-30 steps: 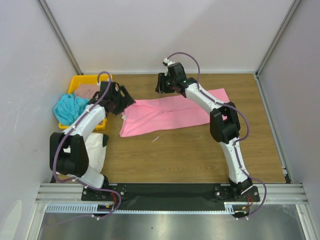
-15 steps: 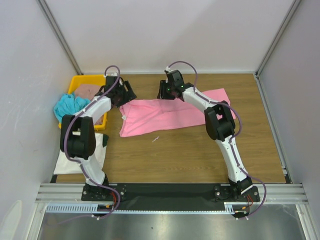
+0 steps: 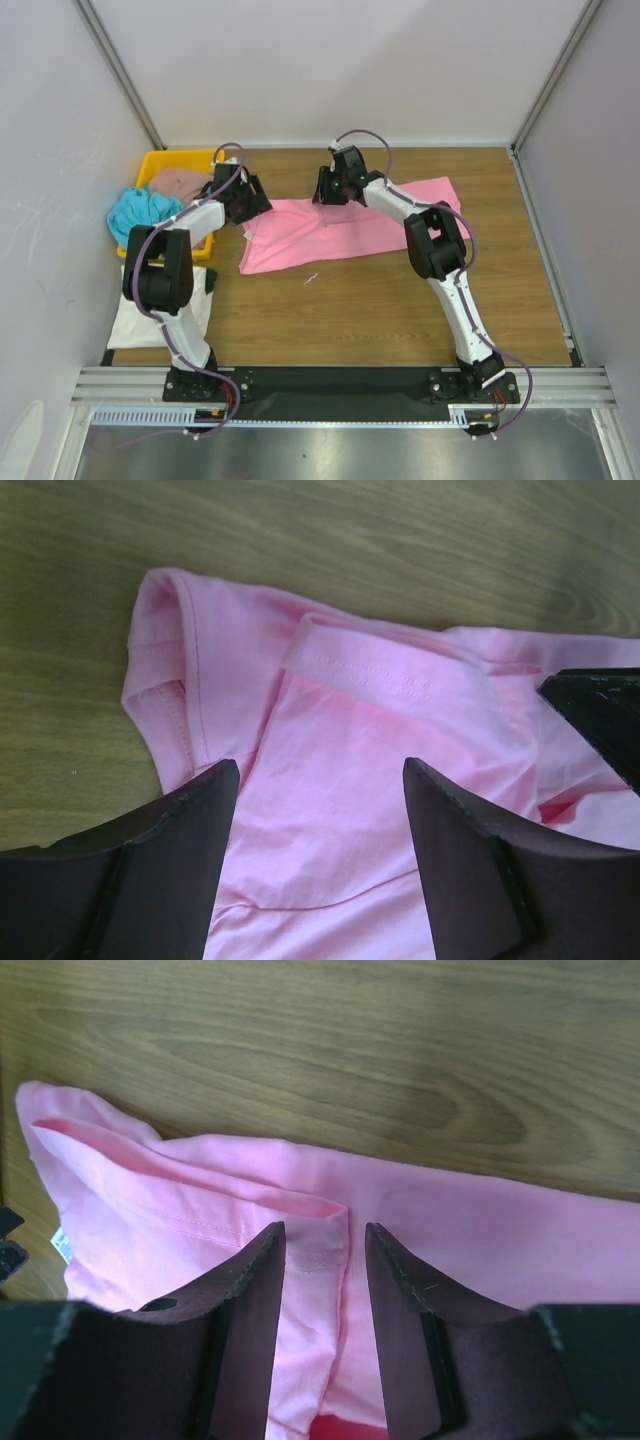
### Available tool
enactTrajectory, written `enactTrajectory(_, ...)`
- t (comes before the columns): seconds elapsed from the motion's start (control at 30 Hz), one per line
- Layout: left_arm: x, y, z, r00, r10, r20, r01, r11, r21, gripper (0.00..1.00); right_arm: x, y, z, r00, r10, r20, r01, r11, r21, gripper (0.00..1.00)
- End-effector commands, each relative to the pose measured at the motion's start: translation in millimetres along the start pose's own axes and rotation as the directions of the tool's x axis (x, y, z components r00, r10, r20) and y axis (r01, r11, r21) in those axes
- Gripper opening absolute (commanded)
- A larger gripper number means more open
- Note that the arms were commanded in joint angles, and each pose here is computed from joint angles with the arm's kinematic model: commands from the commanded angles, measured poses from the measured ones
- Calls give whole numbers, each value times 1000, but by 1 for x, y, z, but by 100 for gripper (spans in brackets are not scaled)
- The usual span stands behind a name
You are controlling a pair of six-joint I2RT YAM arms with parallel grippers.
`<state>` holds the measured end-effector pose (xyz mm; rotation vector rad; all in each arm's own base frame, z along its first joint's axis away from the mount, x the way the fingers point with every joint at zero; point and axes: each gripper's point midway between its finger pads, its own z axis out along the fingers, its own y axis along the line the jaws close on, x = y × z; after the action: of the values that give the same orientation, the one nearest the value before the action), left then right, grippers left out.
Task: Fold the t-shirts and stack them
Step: Fold the tshirt
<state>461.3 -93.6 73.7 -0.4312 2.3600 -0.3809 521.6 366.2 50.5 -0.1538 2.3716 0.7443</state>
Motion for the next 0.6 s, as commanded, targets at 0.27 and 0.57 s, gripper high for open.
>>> enactTrajectory(0.27,6,5,6,1000,13,-3,-13,1000,13,69,-2,13,8,1000,-20,8,20,998,-55,40)
enactTrajectory(0.57,17,12,14,999,11,-31,-11,1000,-2,62,-4,22,11,1000,-3,15,4,996,-90,33)
